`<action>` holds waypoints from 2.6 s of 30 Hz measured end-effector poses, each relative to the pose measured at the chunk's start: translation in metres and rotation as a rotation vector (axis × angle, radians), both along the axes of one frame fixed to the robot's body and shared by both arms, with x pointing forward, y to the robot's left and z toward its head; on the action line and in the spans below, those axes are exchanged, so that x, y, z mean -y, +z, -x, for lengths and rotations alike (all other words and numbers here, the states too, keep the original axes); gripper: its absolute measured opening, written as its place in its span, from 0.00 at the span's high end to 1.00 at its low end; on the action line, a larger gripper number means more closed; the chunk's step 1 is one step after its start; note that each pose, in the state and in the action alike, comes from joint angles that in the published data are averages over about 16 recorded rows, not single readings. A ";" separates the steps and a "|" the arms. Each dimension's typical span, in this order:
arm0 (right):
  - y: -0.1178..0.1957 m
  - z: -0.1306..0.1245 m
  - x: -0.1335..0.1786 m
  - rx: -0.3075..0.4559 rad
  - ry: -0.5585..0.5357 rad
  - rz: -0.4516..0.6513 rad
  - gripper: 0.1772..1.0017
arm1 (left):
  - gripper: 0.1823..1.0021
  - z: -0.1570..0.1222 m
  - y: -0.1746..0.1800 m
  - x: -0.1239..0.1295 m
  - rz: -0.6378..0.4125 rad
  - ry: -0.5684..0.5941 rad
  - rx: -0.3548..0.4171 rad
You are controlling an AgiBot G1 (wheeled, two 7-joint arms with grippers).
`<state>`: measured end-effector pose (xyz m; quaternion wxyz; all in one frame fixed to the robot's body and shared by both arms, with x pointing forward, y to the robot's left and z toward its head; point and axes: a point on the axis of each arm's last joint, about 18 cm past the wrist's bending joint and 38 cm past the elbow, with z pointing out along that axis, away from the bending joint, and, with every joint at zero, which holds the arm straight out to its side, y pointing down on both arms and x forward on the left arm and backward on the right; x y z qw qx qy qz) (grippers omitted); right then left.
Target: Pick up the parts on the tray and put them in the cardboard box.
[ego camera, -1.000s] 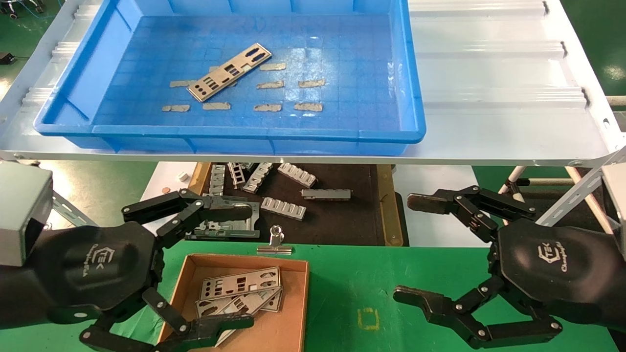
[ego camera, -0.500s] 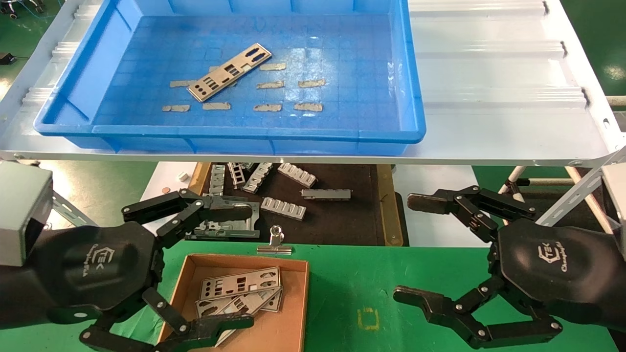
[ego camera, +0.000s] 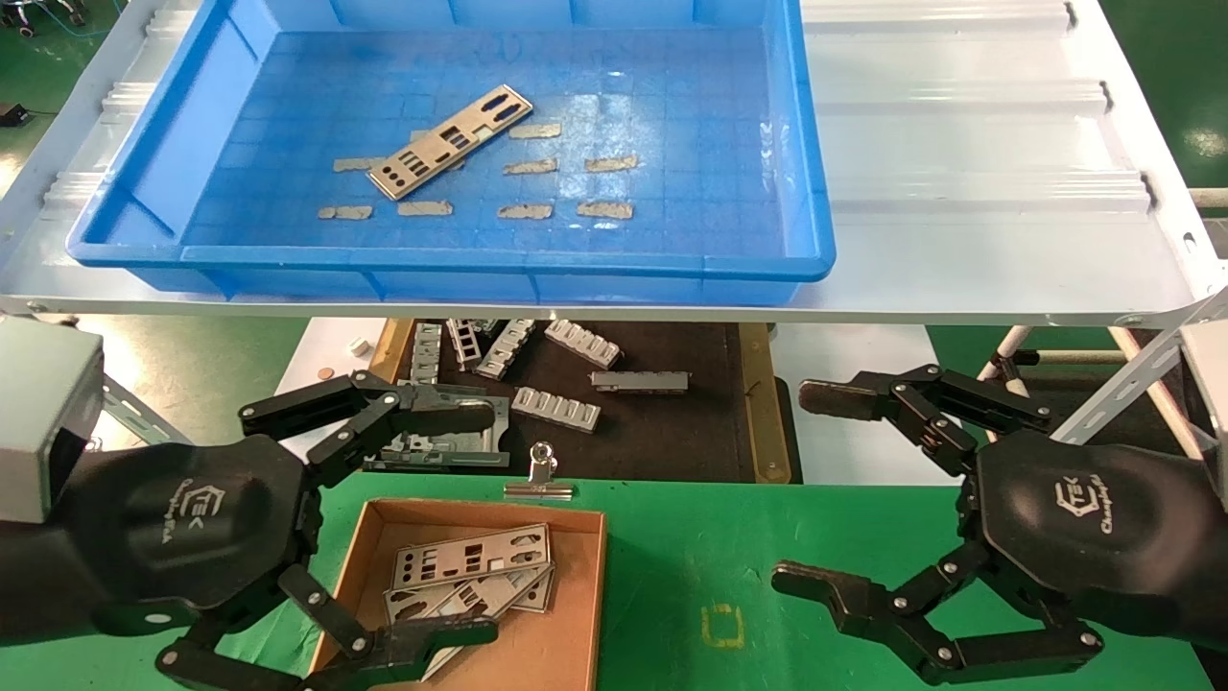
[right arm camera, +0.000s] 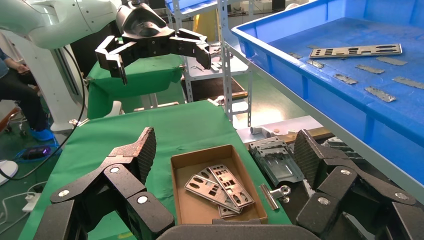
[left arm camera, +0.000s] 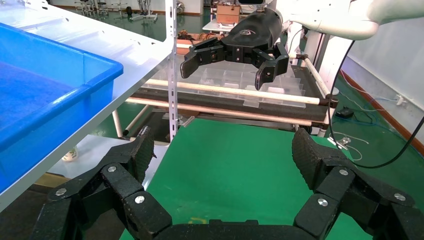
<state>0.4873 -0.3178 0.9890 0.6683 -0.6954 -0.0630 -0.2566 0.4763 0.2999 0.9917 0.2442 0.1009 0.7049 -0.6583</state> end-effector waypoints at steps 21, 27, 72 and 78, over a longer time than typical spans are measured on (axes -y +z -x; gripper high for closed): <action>0.000 0.000 0.000 0.000 0.000 0.000 0.00 | 0.00 0.000 0.000 0.000 0.000 0.000 0.000; 0.000 0.000 0.000 0.000 0.000 0.000 0.00 | 0.00 0.000 0.000 0.000 0.000 0.000 0.000; 0.000 0.000 0.000 0.000 0.000 0.000 0.00 | 0.00 0.000 0.000 0.000 0.000 0.000 0.000; 0.000 0.000 0.000 0.000 0.000 0.000 0.00 | 0.00 0.000 0.000 0.000 0.000 0.000 0.000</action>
